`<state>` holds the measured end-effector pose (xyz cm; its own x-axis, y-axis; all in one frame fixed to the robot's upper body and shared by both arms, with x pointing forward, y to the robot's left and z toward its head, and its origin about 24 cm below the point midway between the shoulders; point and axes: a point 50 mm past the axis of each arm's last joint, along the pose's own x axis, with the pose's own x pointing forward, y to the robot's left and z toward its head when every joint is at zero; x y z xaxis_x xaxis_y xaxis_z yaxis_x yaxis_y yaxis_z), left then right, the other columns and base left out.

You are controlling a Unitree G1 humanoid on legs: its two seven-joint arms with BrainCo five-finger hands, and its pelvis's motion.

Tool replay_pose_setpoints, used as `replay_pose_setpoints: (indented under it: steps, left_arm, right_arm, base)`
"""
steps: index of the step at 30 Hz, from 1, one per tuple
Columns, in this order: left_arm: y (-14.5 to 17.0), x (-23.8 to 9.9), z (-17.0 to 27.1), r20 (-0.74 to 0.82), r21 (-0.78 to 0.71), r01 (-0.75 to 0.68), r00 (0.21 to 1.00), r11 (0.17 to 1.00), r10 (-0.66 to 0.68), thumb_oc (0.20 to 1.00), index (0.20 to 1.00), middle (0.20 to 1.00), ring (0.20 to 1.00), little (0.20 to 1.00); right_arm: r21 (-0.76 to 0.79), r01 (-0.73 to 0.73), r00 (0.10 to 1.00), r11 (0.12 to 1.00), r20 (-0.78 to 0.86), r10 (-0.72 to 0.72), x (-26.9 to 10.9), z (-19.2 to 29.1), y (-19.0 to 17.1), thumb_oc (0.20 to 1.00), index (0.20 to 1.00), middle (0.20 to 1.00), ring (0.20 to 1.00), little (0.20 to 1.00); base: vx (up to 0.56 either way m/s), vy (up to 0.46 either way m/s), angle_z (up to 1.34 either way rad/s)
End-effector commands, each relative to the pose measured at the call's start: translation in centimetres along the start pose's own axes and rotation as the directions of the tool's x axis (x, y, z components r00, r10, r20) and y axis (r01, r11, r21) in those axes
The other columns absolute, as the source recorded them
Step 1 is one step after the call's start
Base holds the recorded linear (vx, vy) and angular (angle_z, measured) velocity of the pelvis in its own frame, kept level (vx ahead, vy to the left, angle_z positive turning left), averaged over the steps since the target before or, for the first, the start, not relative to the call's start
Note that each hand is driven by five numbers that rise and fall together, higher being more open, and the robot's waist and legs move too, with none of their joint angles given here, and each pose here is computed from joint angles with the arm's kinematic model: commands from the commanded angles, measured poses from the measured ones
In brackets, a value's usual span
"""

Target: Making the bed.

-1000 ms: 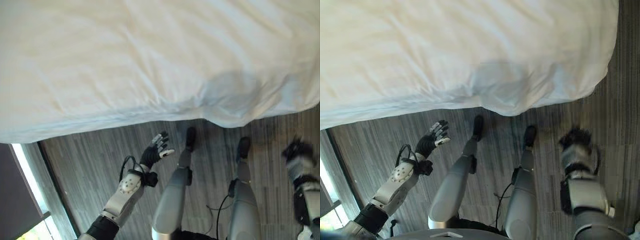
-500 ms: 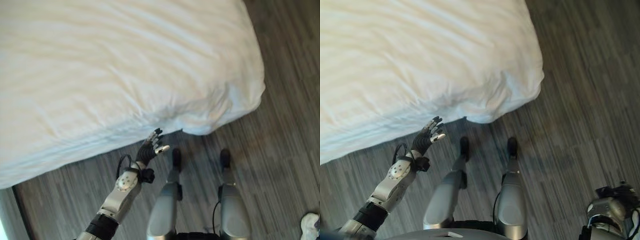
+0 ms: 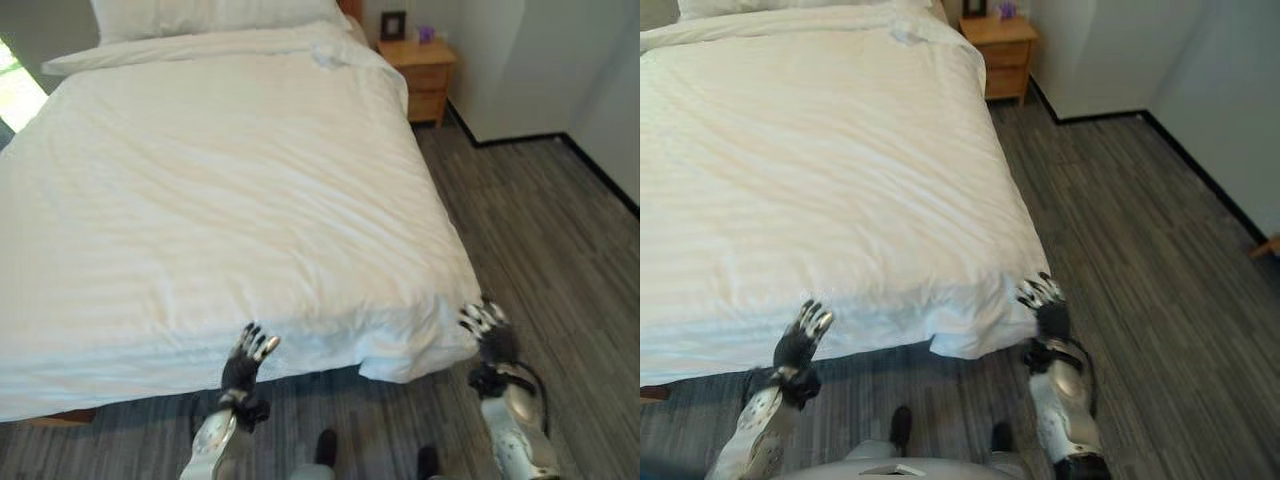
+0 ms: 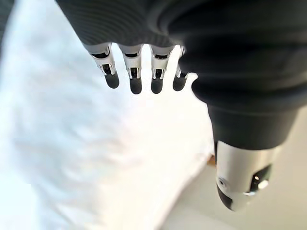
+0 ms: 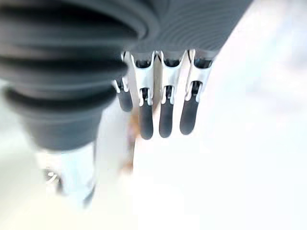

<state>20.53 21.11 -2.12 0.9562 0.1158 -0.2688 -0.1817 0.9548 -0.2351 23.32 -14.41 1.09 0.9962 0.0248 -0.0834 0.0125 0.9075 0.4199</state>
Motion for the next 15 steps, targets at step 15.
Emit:
replay_pose_setpoints:
  steps: [15]
  left_arm:
    - [-0.1,1.4,4.3,0.177,0.160,0.069,0.979,0.985,-0.097,1.000,1.000,1.000,1.000,1.000]
  right_arm:
    - [-0.188,-0.042,0.975,0.981,0.205,0.081,0.0,5.1,-1.0,1.000,1.000,1.000,1.000,1.000]
  base:
    - [0.07,-0.270,0.19]
